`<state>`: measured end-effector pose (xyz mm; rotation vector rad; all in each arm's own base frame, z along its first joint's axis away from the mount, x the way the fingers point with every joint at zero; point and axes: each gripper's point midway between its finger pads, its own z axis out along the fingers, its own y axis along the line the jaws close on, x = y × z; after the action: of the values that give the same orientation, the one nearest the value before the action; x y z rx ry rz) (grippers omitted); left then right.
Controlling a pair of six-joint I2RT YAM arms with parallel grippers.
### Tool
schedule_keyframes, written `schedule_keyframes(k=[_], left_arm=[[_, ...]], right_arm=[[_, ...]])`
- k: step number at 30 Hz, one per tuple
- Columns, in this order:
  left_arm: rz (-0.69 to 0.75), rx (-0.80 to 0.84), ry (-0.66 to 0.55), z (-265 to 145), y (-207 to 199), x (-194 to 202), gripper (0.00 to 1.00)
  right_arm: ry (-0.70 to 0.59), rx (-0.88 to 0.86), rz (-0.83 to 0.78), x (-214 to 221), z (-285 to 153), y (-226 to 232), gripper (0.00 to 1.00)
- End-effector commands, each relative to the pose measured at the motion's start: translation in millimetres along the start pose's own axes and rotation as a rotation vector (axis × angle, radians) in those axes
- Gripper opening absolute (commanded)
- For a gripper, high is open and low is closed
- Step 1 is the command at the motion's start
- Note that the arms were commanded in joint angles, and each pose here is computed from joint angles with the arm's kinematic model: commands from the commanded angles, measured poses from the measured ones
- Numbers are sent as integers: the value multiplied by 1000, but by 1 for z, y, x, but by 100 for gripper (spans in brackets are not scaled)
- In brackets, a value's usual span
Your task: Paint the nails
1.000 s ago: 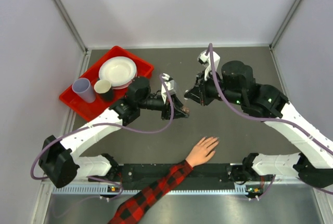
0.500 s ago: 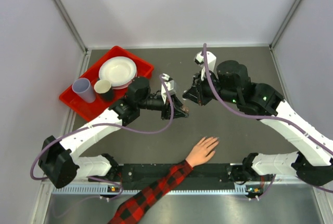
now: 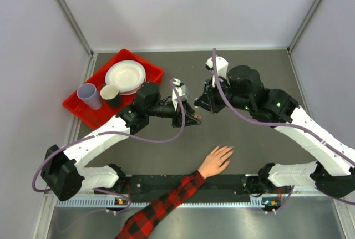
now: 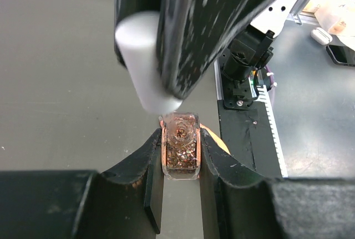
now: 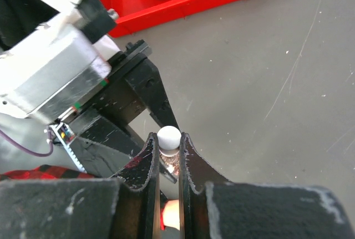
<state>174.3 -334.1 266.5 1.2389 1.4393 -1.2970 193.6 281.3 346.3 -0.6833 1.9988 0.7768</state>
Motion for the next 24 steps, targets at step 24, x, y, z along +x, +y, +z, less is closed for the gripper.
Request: schedule_keyframes(k=[24], left_arm=[[79, -11, -53, -4, -4, -30, 0]], right_arm=[[3, -12, -41, 13, 2, 2, 0]])
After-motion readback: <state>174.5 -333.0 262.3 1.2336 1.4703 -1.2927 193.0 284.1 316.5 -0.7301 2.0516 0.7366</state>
